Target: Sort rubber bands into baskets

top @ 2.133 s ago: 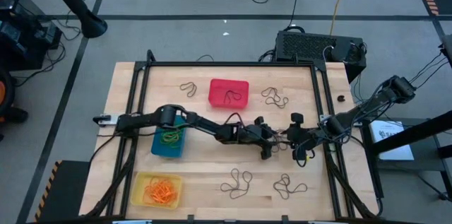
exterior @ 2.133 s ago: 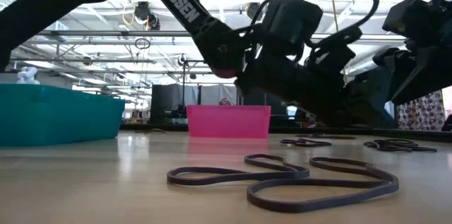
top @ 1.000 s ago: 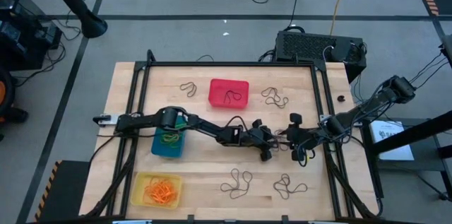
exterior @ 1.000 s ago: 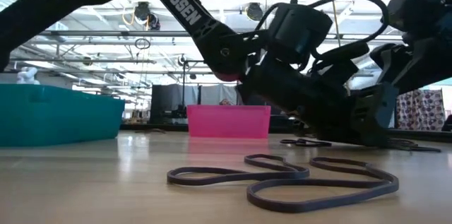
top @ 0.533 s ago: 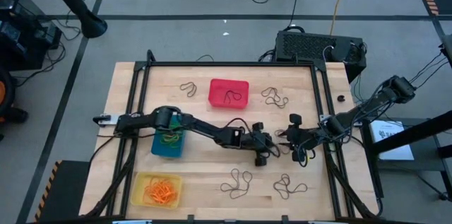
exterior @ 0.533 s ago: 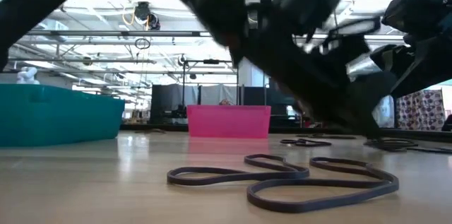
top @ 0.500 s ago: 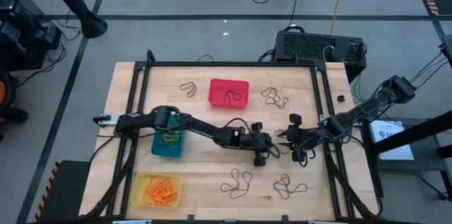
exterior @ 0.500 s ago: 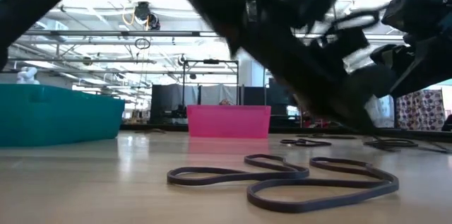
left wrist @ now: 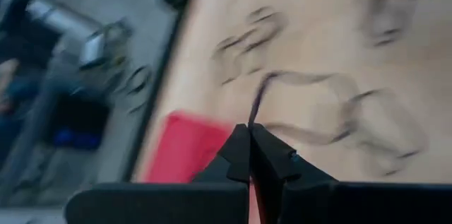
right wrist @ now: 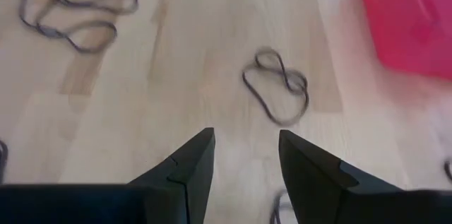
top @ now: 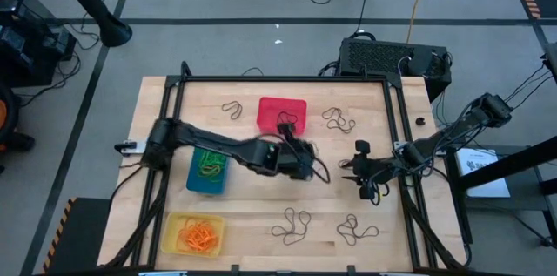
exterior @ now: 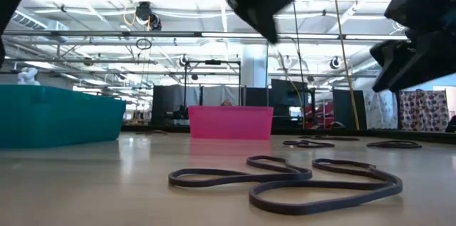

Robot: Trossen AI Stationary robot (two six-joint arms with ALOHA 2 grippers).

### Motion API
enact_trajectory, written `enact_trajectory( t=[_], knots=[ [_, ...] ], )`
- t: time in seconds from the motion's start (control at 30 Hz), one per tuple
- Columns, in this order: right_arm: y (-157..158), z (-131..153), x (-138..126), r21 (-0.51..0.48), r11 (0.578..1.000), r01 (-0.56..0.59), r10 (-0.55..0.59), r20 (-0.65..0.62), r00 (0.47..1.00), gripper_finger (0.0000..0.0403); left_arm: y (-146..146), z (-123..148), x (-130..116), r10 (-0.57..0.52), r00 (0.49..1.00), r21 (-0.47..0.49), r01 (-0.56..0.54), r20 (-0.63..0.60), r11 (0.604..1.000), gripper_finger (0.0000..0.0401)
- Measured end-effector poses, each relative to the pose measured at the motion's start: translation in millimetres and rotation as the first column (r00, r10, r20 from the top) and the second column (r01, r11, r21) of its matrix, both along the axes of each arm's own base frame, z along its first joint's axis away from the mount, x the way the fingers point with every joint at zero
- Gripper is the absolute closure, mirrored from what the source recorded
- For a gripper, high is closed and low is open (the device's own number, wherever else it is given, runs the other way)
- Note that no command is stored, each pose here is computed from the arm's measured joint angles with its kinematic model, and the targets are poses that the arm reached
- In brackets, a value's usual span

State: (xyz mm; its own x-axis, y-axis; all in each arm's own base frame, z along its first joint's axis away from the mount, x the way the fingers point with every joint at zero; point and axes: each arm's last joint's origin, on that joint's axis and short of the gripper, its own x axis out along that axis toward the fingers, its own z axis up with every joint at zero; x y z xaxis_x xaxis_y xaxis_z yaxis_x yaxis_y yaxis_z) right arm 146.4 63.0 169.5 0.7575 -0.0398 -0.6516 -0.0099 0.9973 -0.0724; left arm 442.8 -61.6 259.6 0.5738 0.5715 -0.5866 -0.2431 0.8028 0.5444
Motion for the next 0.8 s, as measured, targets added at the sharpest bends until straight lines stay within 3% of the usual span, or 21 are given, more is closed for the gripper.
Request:
enact_trajectory(
  t=[0.17, 0.37, 0.63, 0.8],
  knots=[
    [2, 5, 4, -0.023, 0.999, -0.041, 0.042, 0.066, 0.997, 0.025, 27, 29, -28, 0.142, 0.989, 0.017, -0.141, -0.036, 0.99, 0.0399],
    [2, 7, 6, -0.041, 0.998, -0.057, 0.061, 0.088, 0.994, 0.025, 81, 28, -39, 0.278, 0.953, 0.013, -0.278, -0.124, 0.96, 0.04],
    [2, 7, 6, -0.045, 0.997, -0.059, 0.062, 0.085, 0.994, 0.025, 151, 7, -49, 0.262, 0.937, -0.224, -0.314, -0.233, 0.923, 0.0399],
    [2, 7, 6, -0.059, 0.996, -0.07, 0.075, 0.083, 0.994, 0.025, 175, -4, -55, 0.263, 0.931, -0.292, -0.333, -0.255, 0.897, 0.0398]
  ],
)
